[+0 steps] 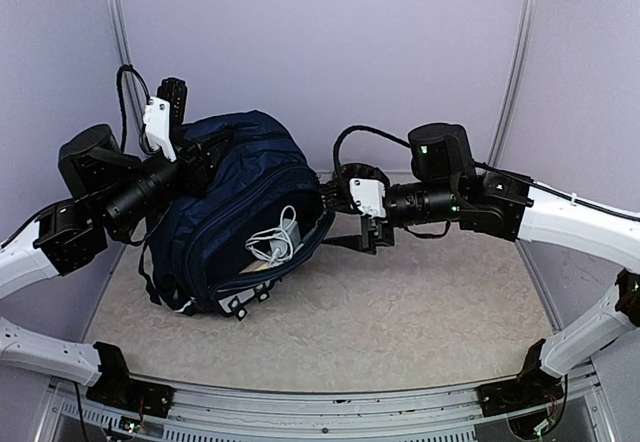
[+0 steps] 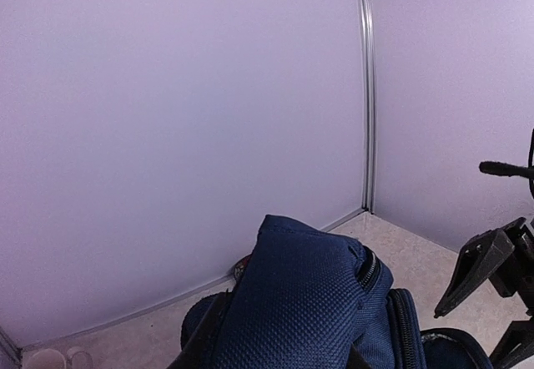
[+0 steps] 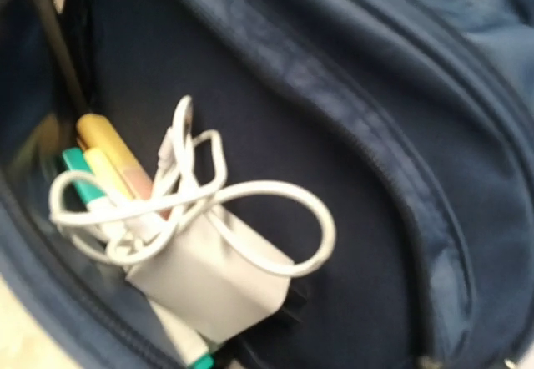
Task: Pack the student bag
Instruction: Pick up the student bag from the upper front pocket.
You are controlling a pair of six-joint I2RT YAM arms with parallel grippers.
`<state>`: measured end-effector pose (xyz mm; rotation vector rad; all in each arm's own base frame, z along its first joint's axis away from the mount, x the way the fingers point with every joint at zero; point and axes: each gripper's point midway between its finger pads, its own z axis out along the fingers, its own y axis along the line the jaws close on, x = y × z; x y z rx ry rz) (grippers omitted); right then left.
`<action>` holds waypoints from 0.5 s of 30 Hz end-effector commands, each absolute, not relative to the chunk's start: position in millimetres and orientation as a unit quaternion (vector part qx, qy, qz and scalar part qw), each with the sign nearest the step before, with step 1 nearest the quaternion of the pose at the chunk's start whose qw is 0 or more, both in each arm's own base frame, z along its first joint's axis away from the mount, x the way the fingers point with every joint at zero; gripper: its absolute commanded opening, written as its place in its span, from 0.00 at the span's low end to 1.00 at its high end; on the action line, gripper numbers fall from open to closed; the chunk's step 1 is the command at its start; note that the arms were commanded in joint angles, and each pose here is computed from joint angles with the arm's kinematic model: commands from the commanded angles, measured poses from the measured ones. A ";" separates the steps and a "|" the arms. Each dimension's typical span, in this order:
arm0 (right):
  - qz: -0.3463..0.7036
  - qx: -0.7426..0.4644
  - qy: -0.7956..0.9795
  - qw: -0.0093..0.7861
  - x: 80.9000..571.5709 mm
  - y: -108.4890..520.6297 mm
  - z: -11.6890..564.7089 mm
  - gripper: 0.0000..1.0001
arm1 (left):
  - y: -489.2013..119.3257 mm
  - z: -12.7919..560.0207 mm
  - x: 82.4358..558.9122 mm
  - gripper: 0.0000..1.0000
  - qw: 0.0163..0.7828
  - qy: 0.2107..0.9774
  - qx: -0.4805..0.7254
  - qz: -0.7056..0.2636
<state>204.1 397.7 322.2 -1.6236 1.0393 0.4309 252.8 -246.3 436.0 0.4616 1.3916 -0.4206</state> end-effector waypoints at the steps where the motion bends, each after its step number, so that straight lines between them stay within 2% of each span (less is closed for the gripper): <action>1: 0.170 -0.700 0.426 0.547 213.2 408.9 318.1 0.65 | -226.1 513.3 233.5 0.00 0.779 0.551 0.152 -0.257; 3: 0.169 -0.703 0.441 0.531 217.8 411.7 309.4 0.43 | -226.4 513.3 233.1 0.00 0.778 0.552 0.154 -0.258; 8: 0.146 -0.681 0.469 0.543 233.4 408.2 311.2 0.00 | -228.4 512.4 232.5 0.00 0.776 0.553 0.161 -0.258; 11: 0.113 -0.624 0.511 0.580 263.6 396.8 333.3 0.00 | -232.3 513.3 229.5 0.00 0.773 0.548 0.168 -0.272; 15: 0.061 -0.507 0.560 0.652 316.2 357.9 393.4 0.00 | -252.4 526.1 209.2 0.00 0.757 0.507 0.193 -0.364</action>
